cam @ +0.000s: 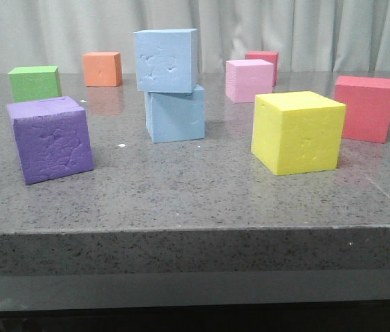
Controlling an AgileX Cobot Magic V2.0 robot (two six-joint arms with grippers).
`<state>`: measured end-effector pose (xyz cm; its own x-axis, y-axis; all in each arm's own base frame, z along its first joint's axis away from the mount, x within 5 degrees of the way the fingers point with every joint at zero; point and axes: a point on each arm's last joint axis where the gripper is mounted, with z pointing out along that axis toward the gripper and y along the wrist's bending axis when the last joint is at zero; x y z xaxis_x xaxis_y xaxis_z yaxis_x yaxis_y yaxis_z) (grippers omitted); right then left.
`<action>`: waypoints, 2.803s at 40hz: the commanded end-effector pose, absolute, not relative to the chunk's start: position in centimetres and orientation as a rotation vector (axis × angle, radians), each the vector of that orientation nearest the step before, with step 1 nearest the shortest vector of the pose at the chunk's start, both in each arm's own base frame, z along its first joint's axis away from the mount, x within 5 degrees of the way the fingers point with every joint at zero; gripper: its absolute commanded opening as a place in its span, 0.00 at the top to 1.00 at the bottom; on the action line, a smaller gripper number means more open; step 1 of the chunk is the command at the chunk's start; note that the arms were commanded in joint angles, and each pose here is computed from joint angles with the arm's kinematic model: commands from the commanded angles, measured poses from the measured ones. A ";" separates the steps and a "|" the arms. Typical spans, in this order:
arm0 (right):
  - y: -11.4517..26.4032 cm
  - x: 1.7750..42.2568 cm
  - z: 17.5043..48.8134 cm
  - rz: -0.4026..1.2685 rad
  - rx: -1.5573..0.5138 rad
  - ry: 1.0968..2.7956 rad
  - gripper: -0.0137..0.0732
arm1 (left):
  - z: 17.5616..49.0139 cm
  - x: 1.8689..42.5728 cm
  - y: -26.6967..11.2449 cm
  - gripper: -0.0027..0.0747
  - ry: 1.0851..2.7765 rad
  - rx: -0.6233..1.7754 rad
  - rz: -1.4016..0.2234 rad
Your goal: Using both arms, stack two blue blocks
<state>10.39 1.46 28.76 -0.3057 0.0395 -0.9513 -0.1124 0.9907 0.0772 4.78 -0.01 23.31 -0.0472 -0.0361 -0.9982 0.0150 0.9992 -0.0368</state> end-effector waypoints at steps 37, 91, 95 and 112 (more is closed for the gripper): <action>1.5 10.6 30.3 0.148 -0.061 1.777 0.92 | 20.5 5.5 0.4 0.99 1.538 -0.102 0.015; 1.4 9.7 27.9 0.085 -0.143 1.663 0.92 | 20.5 5.5 0.4 0.99 1.540 -0.102 0.015; 1.3 8.6 26.3 0.073 -0.162 1.628 0.92 | 20.5 5.5 0.4 0.99 1.540 -0.102 0.015; 0.3 5.7 19.7 0.072 0.006 1.601 0.92 | 20.5 5.5 0.4 0.99 1.540 -0.102 0.015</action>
